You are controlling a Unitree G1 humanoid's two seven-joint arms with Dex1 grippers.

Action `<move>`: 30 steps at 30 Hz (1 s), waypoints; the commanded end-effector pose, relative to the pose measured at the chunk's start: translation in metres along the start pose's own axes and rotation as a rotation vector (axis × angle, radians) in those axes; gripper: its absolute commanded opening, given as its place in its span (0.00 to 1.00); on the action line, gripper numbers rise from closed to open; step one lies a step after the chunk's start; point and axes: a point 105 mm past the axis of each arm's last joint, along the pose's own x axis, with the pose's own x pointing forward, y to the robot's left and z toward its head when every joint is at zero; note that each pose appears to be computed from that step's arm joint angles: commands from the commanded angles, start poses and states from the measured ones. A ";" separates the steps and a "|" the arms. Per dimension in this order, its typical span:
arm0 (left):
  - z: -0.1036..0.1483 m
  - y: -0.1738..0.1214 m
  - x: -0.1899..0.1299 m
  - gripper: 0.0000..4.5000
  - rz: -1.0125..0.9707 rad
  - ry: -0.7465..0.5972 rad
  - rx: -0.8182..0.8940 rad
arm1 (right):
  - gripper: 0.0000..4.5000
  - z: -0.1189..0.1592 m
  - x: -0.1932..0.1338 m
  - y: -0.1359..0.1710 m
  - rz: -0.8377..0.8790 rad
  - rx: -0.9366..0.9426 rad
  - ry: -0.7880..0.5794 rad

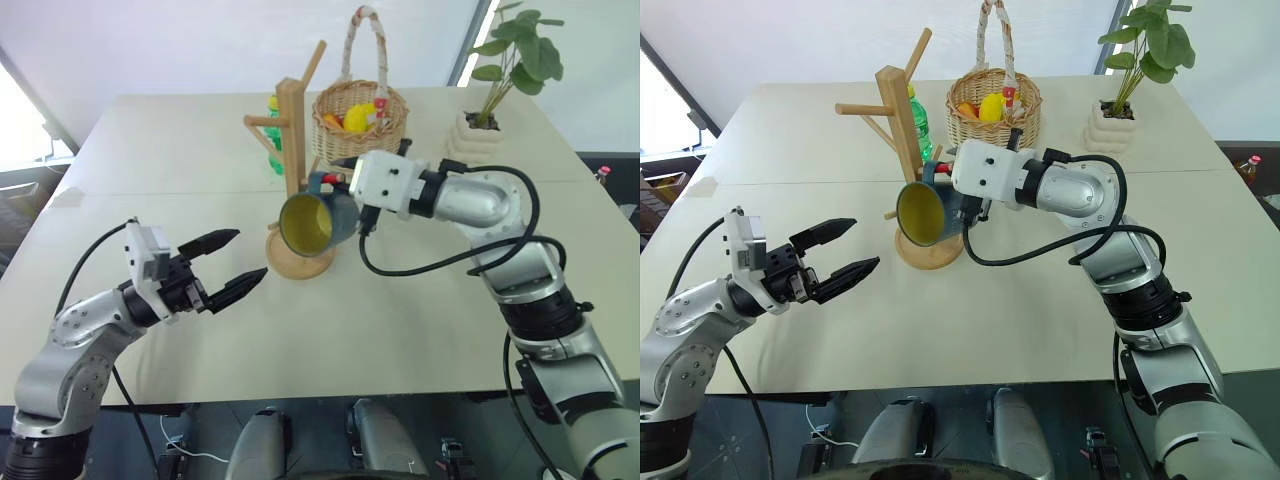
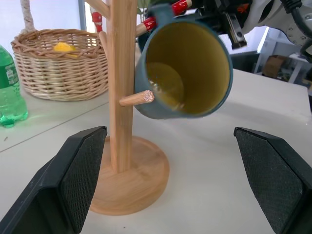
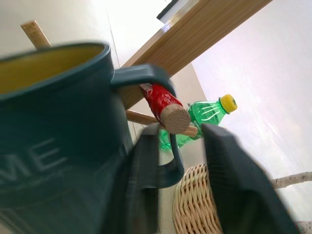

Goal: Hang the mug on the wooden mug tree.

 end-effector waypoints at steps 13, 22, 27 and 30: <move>0.006 0.004 -0.004 1.00 0.028 -0.007 0.019 | 0.64 0.019 -0.067 -0.036 -0.043 0.004 -0.069; -0.039 0.052 -0.027 1.00 0.440 0.057 -0.008 | 0.64 -0.084 -0.099 0.003 -0.343 0.616 -0.012; -0.055 0.062 -0.043 1.00 0.587 0.060 -0.038 | 0.64 -0.125 -0.100 0.035 -0.472 0.817 0.022; -0.059 0.063 -0.051 1.00 0.644 0.044 -0.060 | 0.64 -0.134 -0.097 0.048 -0.477 0.844 0.041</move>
